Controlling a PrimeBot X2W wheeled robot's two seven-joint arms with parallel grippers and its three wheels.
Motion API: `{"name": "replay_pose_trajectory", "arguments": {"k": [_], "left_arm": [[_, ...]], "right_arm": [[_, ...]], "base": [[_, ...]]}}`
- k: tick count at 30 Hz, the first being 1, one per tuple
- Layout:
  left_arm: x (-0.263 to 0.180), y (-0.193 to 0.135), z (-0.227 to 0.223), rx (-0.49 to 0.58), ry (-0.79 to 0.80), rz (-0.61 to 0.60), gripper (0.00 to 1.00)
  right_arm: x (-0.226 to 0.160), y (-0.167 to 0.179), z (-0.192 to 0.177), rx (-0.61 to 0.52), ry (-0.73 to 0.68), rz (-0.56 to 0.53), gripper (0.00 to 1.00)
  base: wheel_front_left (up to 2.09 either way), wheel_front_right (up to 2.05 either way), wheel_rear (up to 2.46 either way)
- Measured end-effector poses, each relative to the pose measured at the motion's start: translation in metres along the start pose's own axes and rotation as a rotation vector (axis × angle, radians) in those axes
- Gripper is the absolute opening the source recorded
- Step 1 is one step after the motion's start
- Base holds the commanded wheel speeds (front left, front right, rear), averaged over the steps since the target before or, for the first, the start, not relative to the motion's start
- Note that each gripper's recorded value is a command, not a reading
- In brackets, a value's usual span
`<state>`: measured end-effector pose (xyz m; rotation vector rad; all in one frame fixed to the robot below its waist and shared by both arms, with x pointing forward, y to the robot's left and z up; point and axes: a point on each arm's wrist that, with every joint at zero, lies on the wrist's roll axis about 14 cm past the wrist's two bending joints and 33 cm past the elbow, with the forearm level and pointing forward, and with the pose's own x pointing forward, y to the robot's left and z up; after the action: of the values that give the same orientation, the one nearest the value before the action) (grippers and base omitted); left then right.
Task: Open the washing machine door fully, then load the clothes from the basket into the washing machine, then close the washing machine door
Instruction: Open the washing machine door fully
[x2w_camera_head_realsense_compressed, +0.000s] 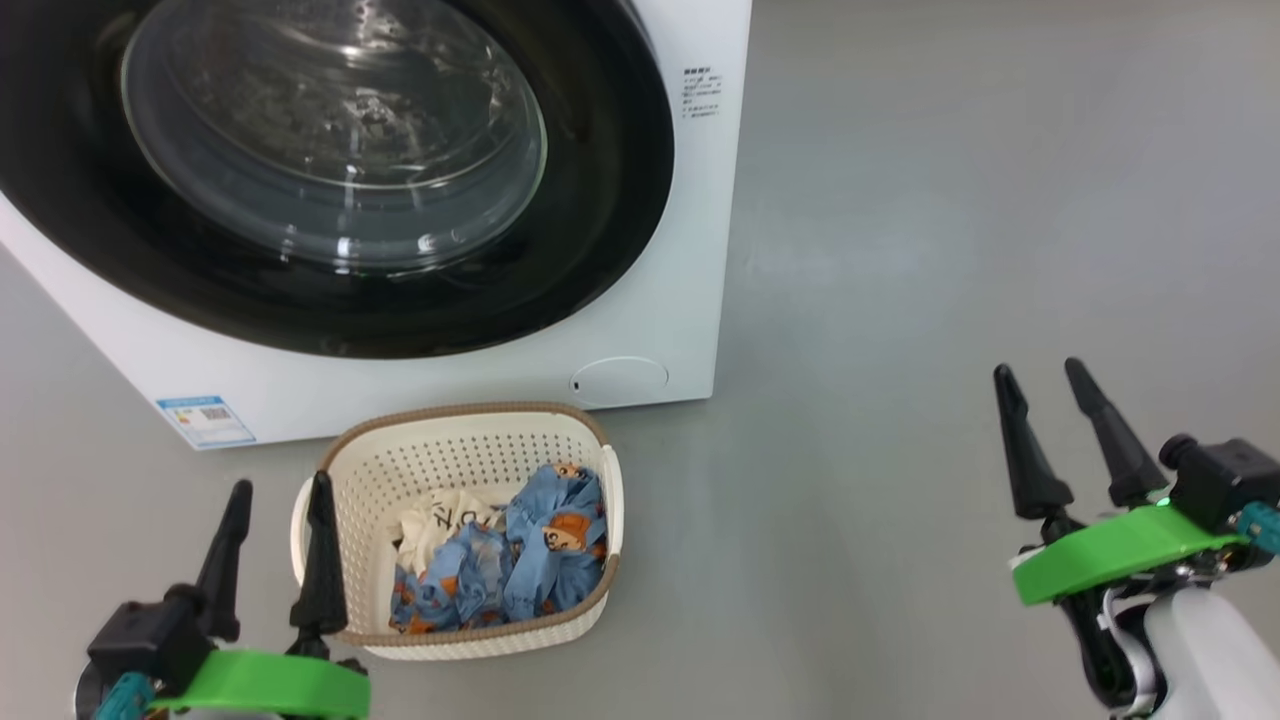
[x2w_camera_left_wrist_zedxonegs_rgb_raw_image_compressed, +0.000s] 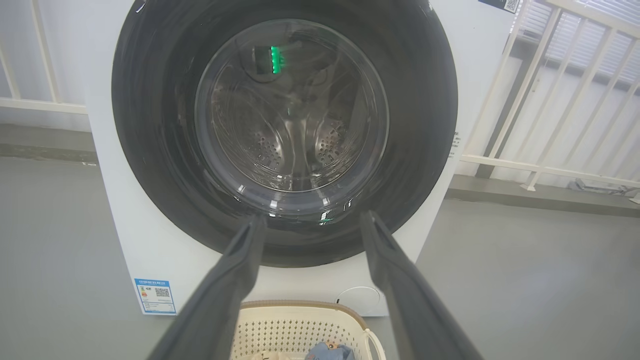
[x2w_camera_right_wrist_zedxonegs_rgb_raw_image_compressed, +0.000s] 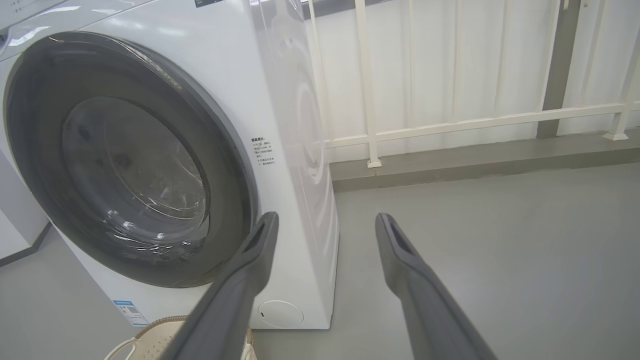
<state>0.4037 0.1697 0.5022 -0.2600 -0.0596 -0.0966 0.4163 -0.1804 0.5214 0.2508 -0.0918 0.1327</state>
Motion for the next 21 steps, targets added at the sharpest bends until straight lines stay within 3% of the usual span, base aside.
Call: {"name": "replay_pose_trajectory", "arguments": {"k": [5,6,7,8,9,10,21], "left_arm": [[0.007,-0.002,0.001,-0.015,-0.004,-0.01,1.0],[0.008,-0.002,0.0,-0.019,-0.003,-0.01,1.0],[0.009,-0.001,-0.001,-0.023,-0.001,-0.008,1.0],[0.009,0.0,-0.001,-0.023,0.002,-0.007,1.0],[0.01,0.001,-0.002,-0.024,0.002,-0.006,1.0],[0.011,0.002,-0.001,-0.025,0.0,-0.004,1.0],[0.025,0.008,0.001,-0.019,-0.014,0.003,1.0]], "right_arm": [[0.014,-0.006,-0.005,0.003,0.02,-0.005,1.0],[0.017,-0.008,-0.006,0.011,0.021,-0.007,0.96],[0.021,-0.009,-0.007,0.016,0.025,-0.009,0.53],[0.024,-0.01,-0.007,0.026,0.025,-0.013,0.41],[0.029,-0.012,-0.006,0.034,0.023,-0.016,0.08],[0.033,-0.014,-0.005,0.037,0.02,-0.018,0.0],[0.091,-0.024,0.016,0.218,-0.048,-0.03,0.0]], "base": [[0.0,0.0,0.0],[0.0,0.0,0.0],[0.0,0.0,0.0],[0.0,0.0,0.0],[0.0,0.0,0.0],[0.0,0.0,0.0],[0.0,0.0,0.0]]}}
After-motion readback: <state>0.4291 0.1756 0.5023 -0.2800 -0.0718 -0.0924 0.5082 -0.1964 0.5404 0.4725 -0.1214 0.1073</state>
